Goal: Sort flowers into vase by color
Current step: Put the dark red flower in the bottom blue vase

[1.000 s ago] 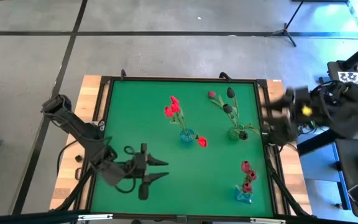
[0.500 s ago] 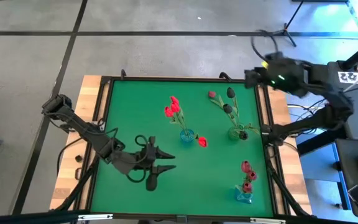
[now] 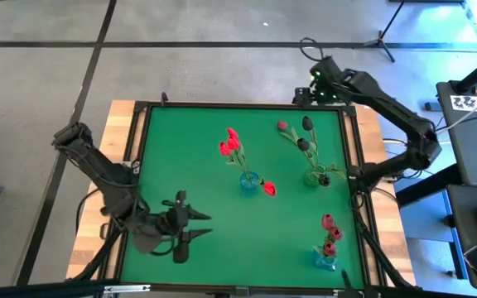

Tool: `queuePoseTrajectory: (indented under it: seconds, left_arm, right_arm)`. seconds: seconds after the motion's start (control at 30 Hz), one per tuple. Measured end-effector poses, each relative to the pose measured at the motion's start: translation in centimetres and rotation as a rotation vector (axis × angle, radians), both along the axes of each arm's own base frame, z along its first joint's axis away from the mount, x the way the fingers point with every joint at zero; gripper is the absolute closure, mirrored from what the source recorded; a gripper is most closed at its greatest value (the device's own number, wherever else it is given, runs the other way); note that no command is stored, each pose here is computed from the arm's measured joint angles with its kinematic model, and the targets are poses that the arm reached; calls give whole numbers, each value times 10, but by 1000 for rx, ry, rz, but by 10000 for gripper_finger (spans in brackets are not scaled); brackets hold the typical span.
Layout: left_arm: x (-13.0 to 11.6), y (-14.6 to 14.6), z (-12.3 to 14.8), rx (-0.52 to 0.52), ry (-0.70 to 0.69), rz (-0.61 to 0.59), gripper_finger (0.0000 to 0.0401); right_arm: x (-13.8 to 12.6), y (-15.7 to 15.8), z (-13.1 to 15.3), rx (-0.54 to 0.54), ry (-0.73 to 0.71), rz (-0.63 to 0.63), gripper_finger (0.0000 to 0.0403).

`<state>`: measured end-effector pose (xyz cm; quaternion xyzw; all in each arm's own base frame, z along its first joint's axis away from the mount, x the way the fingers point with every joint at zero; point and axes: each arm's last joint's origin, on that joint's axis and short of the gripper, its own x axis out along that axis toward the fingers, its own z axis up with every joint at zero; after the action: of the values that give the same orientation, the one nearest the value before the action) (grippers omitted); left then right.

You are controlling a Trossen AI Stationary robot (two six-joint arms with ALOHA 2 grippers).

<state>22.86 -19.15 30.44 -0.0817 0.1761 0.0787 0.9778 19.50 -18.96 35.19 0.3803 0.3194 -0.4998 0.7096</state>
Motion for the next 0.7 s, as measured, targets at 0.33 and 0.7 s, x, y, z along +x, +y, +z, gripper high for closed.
queuePoseTrajectory:
  seconds: [0.33, 0.7]
  left_arm:
    - [-20, 9, -6, 34, 34, 169, 249]
    - [-25, 6, -7, 24, 23, 183, 249]
  right_arm:
    - [18, -28, -51, 209, 86, 91, 167]
    - [41, -1, -85, 268, 262, 206, 167]
